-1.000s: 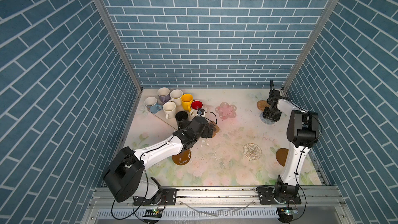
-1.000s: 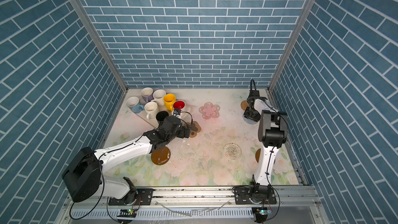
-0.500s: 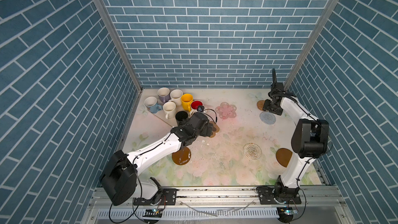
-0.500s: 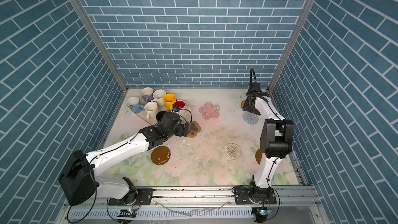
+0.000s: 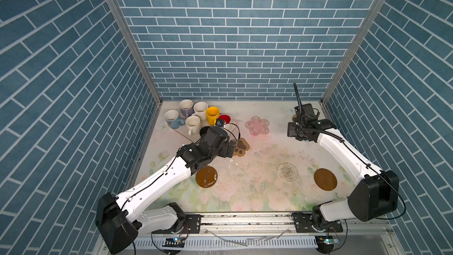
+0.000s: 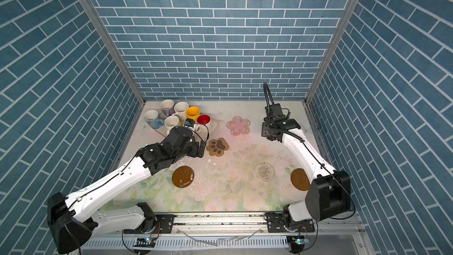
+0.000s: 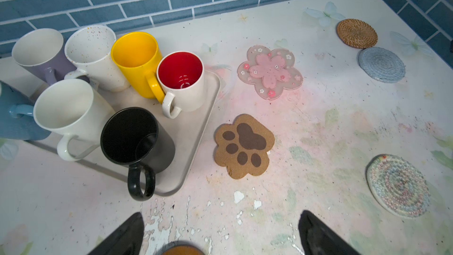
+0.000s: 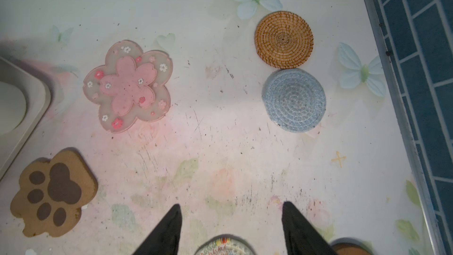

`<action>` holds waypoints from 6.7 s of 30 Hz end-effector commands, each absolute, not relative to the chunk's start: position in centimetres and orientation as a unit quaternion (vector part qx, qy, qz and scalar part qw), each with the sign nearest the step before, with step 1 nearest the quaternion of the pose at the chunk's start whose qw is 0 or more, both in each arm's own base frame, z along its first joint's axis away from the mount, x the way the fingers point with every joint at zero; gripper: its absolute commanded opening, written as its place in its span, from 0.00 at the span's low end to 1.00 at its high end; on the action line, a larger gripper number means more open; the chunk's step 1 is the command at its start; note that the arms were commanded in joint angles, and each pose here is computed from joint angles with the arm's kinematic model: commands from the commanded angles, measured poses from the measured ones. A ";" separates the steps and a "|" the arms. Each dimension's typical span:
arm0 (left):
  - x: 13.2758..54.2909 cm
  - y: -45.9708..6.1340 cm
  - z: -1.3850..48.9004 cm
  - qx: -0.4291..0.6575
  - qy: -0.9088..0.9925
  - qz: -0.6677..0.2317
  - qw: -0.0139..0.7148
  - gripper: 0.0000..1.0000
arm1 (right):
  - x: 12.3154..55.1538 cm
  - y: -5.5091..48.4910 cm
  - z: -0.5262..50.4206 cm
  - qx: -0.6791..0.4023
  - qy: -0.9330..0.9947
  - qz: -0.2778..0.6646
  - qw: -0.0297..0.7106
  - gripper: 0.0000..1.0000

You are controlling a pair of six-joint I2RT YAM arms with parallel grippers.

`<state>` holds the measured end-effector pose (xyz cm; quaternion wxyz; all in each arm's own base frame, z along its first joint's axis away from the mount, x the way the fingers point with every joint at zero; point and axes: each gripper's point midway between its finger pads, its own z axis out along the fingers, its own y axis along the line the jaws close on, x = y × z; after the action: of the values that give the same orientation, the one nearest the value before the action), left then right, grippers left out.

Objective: Place cups on coasters
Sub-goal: Move the coaster to the middle-right of the table, then move the coaster to the top-right of the table.

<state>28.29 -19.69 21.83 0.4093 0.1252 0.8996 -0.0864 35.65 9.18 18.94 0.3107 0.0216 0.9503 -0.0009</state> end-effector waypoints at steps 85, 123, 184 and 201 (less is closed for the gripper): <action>30.2 -26.9 11.5 0.158 0.910 -0.099 0.371 0.99 | 30.3 -0.6 0.3 0.246 0.964 -0.004 0.102 0.45; 31.2 -26.7 17.5 0.156 0.901 -0.127 0.384 0.99 | 35.7 0.2 12.4 0.204 0.951 0.055 0.225 0.67; 29.4 -17.3 19.6 0.046 0.888 -0.146 0.433 0.99 | 49.0 29.0 2.3 -0.269 0.940 -0.033 0.206 0.74; 29.9 -17.4 17.8 0.050 0.897 -0.130 0.418 0.99 | 49.7 25.6 1.1 -0.230 0.953 -0.073 0.184 0.74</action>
<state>29.70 -17.55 18.85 0.4252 0.0502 0.8931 -0.1382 49.95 28.41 3.38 0.2269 -0.2429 0.9424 -0.0380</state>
